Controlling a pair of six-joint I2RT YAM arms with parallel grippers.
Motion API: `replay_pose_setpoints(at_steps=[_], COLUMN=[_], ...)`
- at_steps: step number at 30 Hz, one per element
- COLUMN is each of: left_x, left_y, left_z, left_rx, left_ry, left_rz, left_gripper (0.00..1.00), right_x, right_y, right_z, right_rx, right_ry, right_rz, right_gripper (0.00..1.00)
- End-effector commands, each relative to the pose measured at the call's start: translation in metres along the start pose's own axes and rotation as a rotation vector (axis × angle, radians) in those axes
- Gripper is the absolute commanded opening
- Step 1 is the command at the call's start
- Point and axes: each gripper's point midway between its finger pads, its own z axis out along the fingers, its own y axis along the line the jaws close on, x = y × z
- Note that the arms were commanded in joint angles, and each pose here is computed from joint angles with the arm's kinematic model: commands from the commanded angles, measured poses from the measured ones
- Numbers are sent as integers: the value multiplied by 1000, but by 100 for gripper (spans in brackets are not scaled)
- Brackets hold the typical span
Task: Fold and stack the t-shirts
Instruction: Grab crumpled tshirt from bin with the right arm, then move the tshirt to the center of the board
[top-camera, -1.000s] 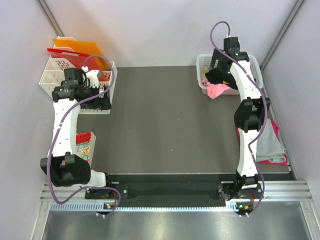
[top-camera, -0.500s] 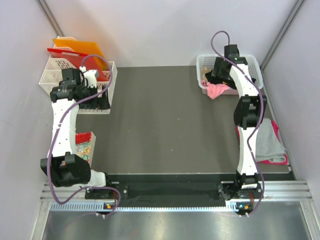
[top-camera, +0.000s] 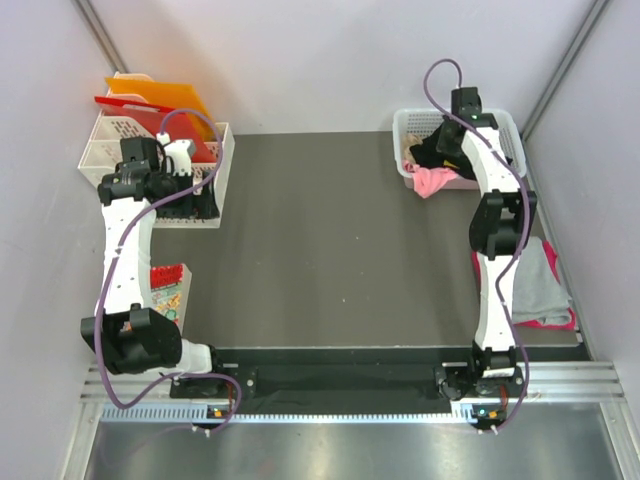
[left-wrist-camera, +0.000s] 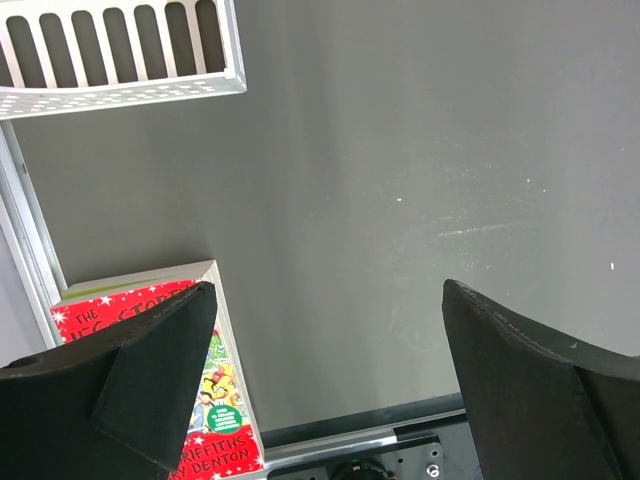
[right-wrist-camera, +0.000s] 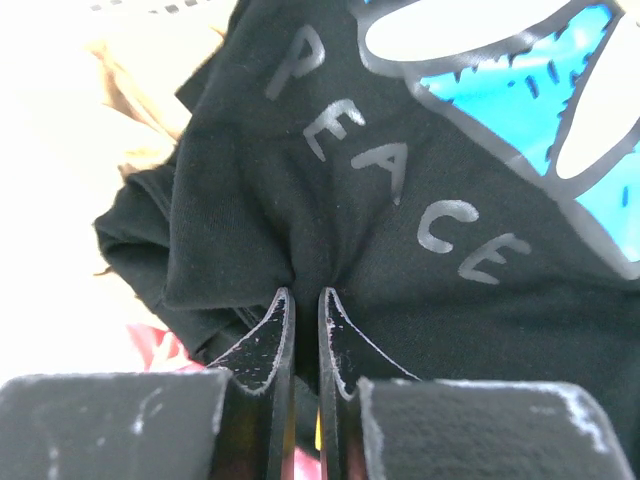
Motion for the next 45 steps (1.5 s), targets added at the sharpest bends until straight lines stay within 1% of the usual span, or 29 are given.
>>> replay_pose_setpoints(at_steps=[1, 3, 5, 6, 8, 9, 10, 11, 12, 13, 14, 16, 17, 18, 20, 21, 22, 25, 27, 28, 31, 33, 36, 39, 40, 42, 43, 44, 45], left_x=[-11, -9, -7, -7, -7, -5, -6, -5, -4, -4, -4, -2, -1, -1, 2, 2, 4, 4, 4, 2, -3, -3, -2, 1, 2, 5, 6, 7, 8], left_y=[-3, -6, -7, -8, -10, -11, -12, -13, -13, -14, -14, -14, -15, -15, -17, -18, -19, -23, -25, -26, -29, -29, -30, -32, -33, -35, -37, -39, -41], left_z=[-9, -9, -7, -8, -7, -7, -8, -8, -8, -9, -10, -10, -11, -11, -11, -10, -9, -9, -9, -11, -16, -19, -23, -26, -28, -31, -33, -34, -35], left_rx=[17, 29, 38, 43, 52, 55, 60, 62, 63, 67, 66, 67, 68, 69, 78, 84, 88, 108, 121, 123, 130, 129, 124, 127, 130, 134, 146, 155, 165], left_ry=[-68, -69, -66, -69, -70, -67, -72, -69, -67, -69, -73, -69, -72, -72, -69, -69, -63, -66, -66, -70, -85, -87, -94, -95, -99, -98, -100, -99, -97], left_rz=[26, 21, 17, 17, 17, 13, 14, 13, 11, 11, 14, 14, 19, 19, 13, 11, 3, -9, -14, -17, -12, -12, -7, -3, 4, 4, 13, 20, 29], left_gripper=[99, 99, 99, 99, 99, 99, 99, 99, 99, 99, 99, 99, 99, 99, 99, 99, 99, 99, 99, 99, 99, 99, 99, 99, 99, 99, 99, 99, 99], right_x=[-93, -118, -129, -133, -129, -124, -113, -108, -92, -78, -68, -33, -24, 2, 19, 40, 41, 55, 62, 68, 86, 88, 104, 130, 151, 170, 181, 186, 183], right_y=[38, 50, 70, 81, 102, 118, 129, 136, 158, 167, 173, 202, 206, 226, 234, 243, 245, 251, 248, 243, 236, 230, 223, 215, 211, 204, 198, 194, 186], right_z=[-118, -167, -204, -234, -264, -293, -299, -325, -340, -343, -365, -387, -408, -425, -451, -463, -480, -510, -514, -501, -484, -483, -460, -423, -399, -371, -355, -341, -332], right_rx=[-139, -200, -276, -318, -401, -453, -490, -527, -575, -593, -623, -685, -704, -755, -775, -811, -832, -896, -906, -858, -830, -824, -767, -691, -652, -594, -544, -492, -440], right_ry=[-308, -405, -467, -509, -530, -554, -536, -558, -550, -531, -544, -519, -545, -526, -554, -522, -554, -557, -536, -503, -430, -427, -371, -276, -203, -124, -84, -60, -49], right_rz=[0, -8, -32, -45, -81, -106, -129, -157, -198, -238, -271, -355, -407, -465, -536, -574, -609, -632, -631, -639, -625, -607, -610, -621, -631, -636, -632, -630, -611], right_gripper=[0, 0, 0, 0, 0, 0, 0, 0, 0, 0, 0, 0, 0, 0, 0, 0, 0, 0, 0, 0, 0, 0, 0, 0, 9, 39, 47, 52, 78])
